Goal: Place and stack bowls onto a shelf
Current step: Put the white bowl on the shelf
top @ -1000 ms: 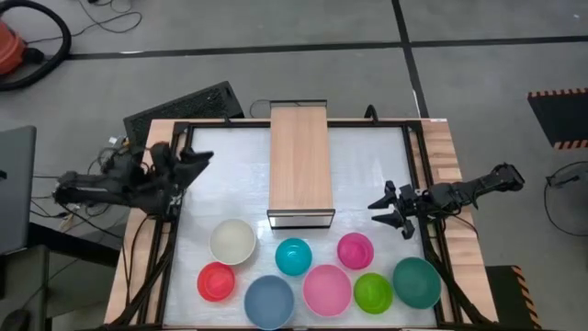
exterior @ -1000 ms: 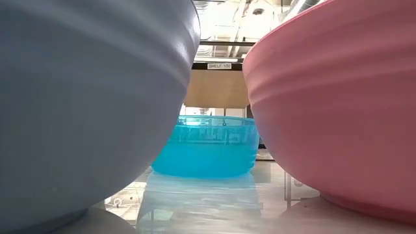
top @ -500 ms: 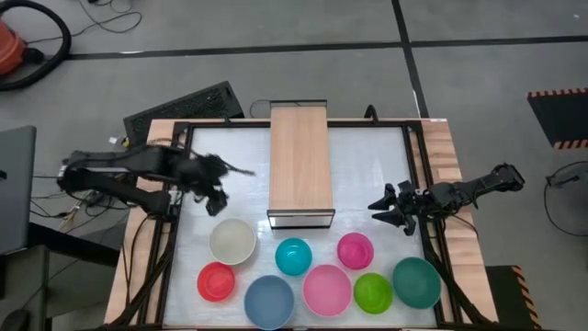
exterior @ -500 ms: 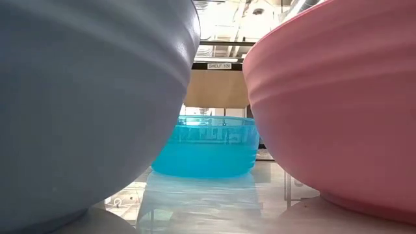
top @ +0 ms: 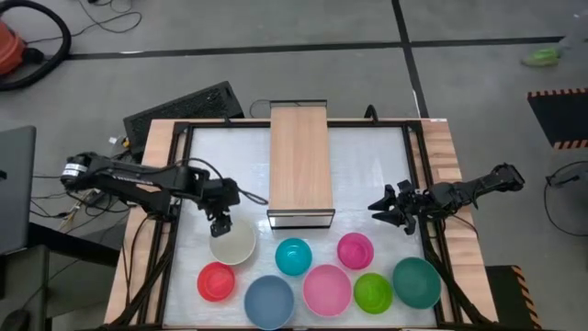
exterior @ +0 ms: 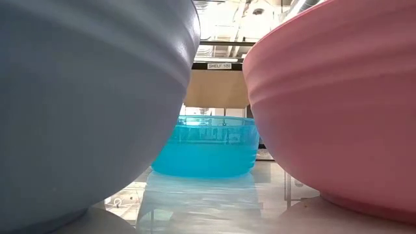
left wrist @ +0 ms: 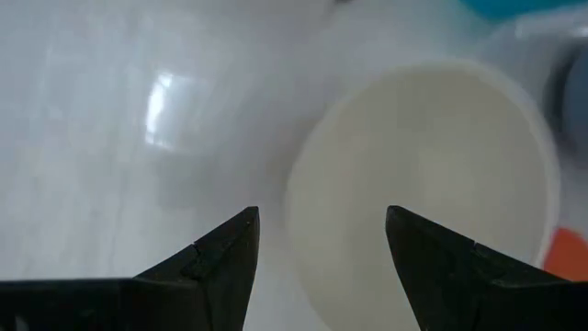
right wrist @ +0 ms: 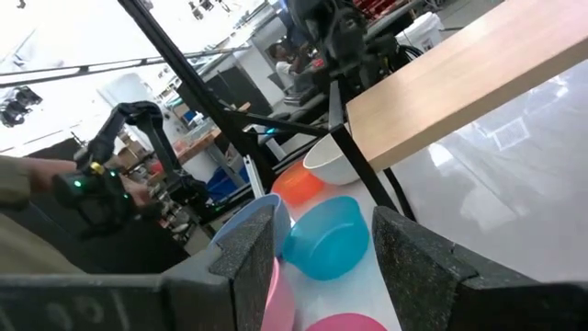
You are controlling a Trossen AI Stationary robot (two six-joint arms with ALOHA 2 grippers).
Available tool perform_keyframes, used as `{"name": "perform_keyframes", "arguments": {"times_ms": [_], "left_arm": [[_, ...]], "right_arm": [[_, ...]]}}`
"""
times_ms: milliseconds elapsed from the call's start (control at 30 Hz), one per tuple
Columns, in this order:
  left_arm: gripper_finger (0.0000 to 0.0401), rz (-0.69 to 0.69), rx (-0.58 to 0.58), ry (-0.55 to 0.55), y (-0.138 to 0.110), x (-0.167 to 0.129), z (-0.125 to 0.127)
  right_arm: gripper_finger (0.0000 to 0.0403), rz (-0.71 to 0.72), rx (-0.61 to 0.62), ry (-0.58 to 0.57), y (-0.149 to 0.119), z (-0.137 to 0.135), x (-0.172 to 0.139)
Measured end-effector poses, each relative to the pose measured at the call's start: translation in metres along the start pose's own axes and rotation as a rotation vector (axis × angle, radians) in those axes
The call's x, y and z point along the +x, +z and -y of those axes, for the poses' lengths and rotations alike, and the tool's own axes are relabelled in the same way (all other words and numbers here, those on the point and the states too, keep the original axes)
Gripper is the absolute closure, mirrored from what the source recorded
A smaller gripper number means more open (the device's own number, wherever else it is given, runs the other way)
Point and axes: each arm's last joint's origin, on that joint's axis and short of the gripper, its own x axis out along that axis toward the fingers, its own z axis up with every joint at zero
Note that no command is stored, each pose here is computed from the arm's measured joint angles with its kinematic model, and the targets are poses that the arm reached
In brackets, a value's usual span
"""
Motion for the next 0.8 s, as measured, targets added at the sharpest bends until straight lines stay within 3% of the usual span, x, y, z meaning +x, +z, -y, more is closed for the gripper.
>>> {"name": "perform_keyframes", "arguments": {"times_ms": [200, 333, 500, 667, 800], "left_arm": [[0.018, 0.001, 0.043, 0.102, -0.012, 0.018, -0.007], [0.0201, -0.002, 0.067, 0.121, -0.014, 0.02, -0.009], [0.0264, -0.014, 0.128, 0.119, -0.016, 0.024, -0.01], [0.0375, -0.023, 0.157, 0.089, -0.017, 0.026, -0.01], [0.0395, -0.019, 0.16, 0.104, -0.017, 0.026, -0.011]], "right_arm": [[0.0194, 0.0, 0.0, 0.001, 0.0, 0.0, 0.0], [0.0194, 0.0, 0.0, 0.001, 0.0, 0.0, 0.0], [0.0194, 0.0, 0.0, 0.001, 0.0, 0.0, 0.0], [0.0194, 0.0, 0.0, 0.0, 0.0, 0.0, 0.0], [0.0194, 0.0, 0.0, 0.0, 0.0, 0.0, 0.0]]}}
